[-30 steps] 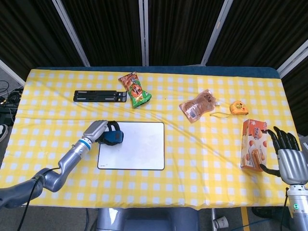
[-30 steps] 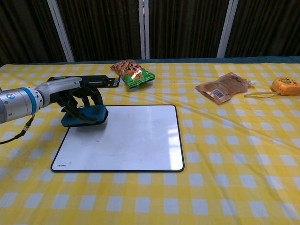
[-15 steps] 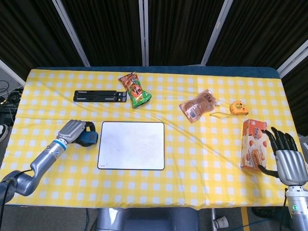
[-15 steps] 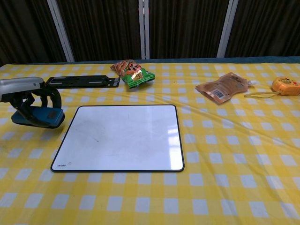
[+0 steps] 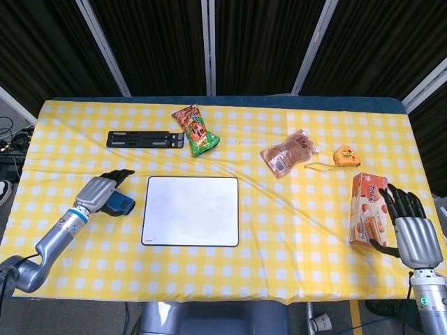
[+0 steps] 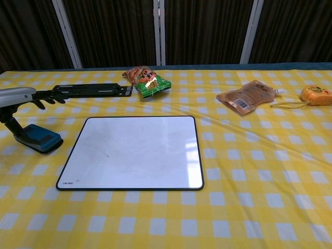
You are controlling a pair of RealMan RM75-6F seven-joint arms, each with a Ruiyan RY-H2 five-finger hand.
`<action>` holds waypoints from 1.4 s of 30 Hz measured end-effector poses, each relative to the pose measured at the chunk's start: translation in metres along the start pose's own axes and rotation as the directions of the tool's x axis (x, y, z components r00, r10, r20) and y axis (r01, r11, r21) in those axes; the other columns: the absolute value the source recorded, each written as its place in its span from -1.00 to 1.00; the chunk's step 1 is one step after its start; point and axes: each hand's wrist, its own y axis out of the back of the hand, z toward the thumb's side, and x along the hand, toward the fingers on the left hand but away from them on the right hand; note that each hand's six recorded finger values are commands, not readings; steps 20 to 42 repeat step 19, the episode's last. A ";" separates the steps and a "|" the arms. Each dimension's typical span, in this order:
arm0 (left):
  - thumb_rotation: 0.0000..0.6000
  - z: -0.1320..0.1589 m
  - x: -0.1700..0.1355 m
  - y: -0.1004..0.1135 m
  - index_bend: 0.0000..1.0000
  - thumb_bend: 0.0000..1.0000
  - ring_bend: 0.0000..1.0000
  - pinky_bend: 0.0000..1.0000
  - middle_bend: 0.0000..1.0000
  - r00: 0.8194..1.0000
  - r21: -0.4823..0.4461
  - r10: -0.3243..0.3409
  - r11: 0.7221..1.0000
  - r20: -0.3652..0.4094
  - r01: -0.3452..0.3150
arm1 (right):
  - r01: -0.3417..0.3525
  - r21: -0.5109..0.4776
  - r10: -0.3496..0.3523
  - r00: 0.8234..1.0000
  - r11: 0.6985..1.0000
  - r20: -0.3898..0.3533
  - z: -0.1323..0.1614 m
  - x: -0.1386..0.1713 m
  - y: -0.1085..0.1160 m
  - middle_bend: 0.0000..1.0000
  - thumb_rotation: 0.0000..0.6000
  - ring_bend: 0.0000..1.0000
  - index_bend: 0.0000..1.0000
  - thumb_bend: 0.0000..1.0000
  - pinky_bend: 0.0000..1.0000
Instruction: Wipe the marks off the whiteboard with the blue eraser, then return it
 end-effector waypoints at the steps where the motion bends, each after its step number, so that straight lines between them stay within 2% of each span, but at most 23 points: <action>1: 1.00 0.000 -0.003 0.005 -1.00 -1.00 -1.00 -1.00 -1.00 1.000 0.000 0.014 1.000 -0.001 -0.014 | 0.001 -0.003 -0.001 1.000 1.000 -0.001 0.000 0.000 0.000 -1.00 1.00 -1.00 -1.00 -1.00 -1.00; 6: 1.00 0.001 -0.024 0.028 -1.00 -1.00 -1.00 -1.00 -1.00 0.994 0.002 0.107 0.994 -0.029 -0.107 | 0.008 -0.018 -0.008 1.000 1.000 -0.014 0.002 0.002 0.004 -1.00 1.00 -1.00 -1.00 -1.00 -1.00; 9: 1.00 0.002 -0.047 0.045 -1.00 -1.00 -1.00 -1.00 -1.00 0.979 0.013 0.194 0.981 -0.065 -0.193 | 0.012 -0.026 -0.013 1.000 1.000 -0.022 0.002 0.004 0.006 -1.00 1.00 -1.00 -1.00 -1.00 -1.00; 13: 1.00 0.001 -0.089 0.063 -1.00 -1.00 -1.00 -1.00 -1.00 0.943 0.042 0.297 0.955 -0.150 -0.295 | 0.015 -0.036 -0.016 1.000 0.999 -0.026 0.002 0.005 0.007 -1.00 1.00 -1.00 -1.00 -1.00 -1.00; 19: 1.00 -0.013 -0.148 0.068 -1.00 -1.00 -1.00 -1.00 -1.00 0.885 0.065 0.352 0.935 -0.304 -0.349 | 0.015 -0.042 -0.016 0.999 0.999 -0.033 0.001 0.007 0.008 -1.00 1.00 -1.00 -1.00 -1.00 -1.00; 42: 1.00 -0.013 -0.148 0.068 -1.00 -1.00 -1.00 -1.00 -1.00 0.885 0.065 0.352 0.935 -0.304 -0.349 | 0.015 -0.042 -0.016 0.999 0.999 -0.033 0.001 0.007 0.008 -1.00 1.00 -1.00 -1.00 -1.00 -1.00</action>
